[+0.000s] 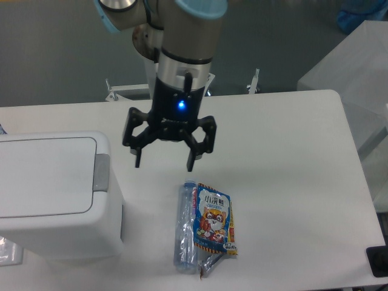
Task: Open the trash can
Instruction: 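Move the open gripper toward the white trash bin's lid, then lower the gripper fingers onto the lid edge beside the bin's hinge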
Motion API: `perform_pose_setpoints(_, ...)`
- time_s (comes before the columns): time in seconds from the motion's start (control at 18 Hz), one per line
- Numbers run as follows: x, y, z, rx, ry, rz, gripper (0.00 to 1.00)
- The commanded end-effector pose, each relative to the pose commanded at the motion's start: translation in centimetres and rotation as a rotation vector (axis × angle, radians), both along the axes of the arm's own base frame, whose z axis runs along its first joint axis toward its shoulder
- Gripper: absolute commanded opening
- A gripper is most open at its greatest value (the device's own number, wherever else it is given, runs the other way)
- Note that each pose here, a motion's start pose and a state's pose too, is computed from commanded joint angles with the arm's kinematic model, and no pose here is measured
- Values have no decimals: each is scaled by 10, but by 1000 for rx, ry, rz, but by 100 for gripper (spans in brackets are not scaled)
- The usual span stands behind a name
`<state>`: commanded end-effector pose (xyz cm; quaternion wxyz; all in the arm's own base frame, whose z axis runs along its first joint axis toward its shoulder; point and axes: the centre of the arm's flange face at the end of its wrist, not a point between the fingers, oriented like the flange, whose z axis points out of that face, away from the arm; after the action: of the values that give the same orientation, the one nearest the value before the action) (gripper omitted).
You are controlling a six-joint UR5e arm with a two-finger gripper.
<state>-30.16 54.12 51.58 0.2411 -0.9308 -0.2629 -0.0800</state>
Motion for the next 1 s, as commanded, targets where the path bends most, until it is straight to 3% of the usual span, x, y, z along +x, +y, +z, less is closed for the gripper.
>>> perform_pose_setpoints(1.0,21,20,-24,-35,-56,6,100)
